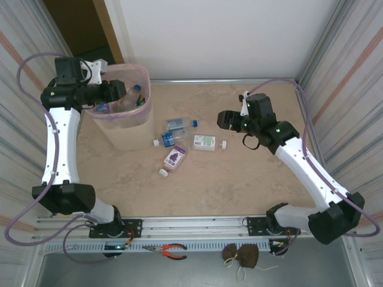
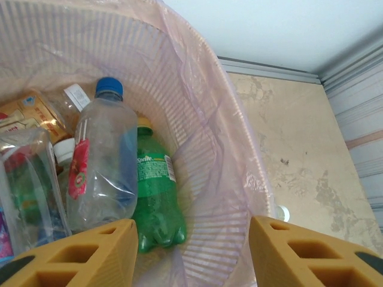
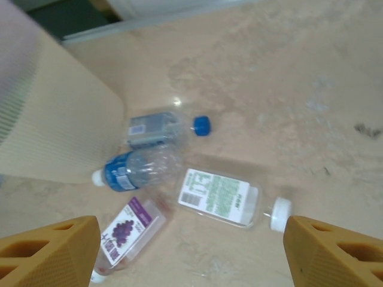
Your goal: Put the plastic bottles in the bin
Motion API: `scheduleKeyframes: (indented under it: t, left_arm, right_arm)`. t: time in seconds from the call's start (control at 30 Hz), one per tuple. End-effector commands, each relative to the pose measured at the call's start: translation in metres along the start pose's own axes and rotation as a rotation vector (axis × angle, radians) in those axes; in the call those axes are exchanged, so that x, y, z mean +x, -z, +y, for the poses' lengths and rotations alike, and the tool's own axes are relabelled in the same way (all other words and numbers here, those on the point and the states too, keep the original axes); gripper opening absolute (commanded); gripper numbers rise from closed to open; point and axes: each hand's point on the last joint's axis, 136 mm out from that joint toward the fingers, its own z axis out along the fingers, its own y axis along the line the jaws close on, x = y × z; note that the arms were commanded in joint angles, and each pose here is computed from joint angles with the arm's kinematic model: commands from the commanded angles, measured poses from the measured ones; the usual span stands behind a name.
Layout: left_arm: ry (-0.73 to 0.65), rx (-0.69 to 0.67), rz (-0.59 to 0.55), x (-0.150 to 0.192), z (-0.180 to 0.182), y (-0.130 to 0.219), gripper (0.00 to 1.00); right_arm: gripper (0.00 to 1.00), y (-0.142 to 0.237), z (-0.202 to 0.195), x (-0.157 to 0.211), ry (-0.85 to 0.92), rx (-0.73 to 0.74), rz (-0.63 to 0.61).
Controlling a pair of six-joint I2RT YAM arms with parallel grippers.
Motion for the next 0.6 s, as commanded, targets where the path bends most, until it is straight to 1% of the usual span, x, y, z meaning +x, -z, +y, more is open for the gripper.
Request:
scheduleKeyframes:
  t: [0.0,0.1,0.17,0.23,0.3,0.43,0.57]
  left_arm:
    - [0.001,0.035,-0.041,-0.002,-0.010,0.012,0.52]
    - [0.008,0.048,-0.044,-0.001,-0.013,0.013,0.52]
    - [0.012,0.062,-0.045,0.000,-0.015,0.013,0.52]
    - [0.014,0.066,-0.048,0.000,-0.015,0.013,0.52]
    - [0.013,0.067,-0.052,0.000,-0.016,0.014,0.52]
    - [0.019,0.077,-0.057,-0.001,-0.018,0.015,0.52]
    - [0.022,0.083,-0.062,-0.001,-0.019,0.015,0.52]
  right_arm:
    - [0.77,-0.011,-0.024,0.012,-0.104,0.097,0.086]
    - [0.77,-0.028,-0.036,0.026,-0.128,0.137,0.154]
    - [0.77,-0.037,-0.055,0.032,-0.227,0.216,0.175]
    - [0.78,-0.042,-0.084,0.042,-0.420,0.368,0.166]
    - [0.78,-0.045,-0.097,0.057,-0.607,0.455,0.185]
    - [0.76,-0.070,-0.099,0.088,-0.932,0.502,0.270]
    - [0.75,-0.102,-0.090,0.107,-1.152,0.492,0.342]
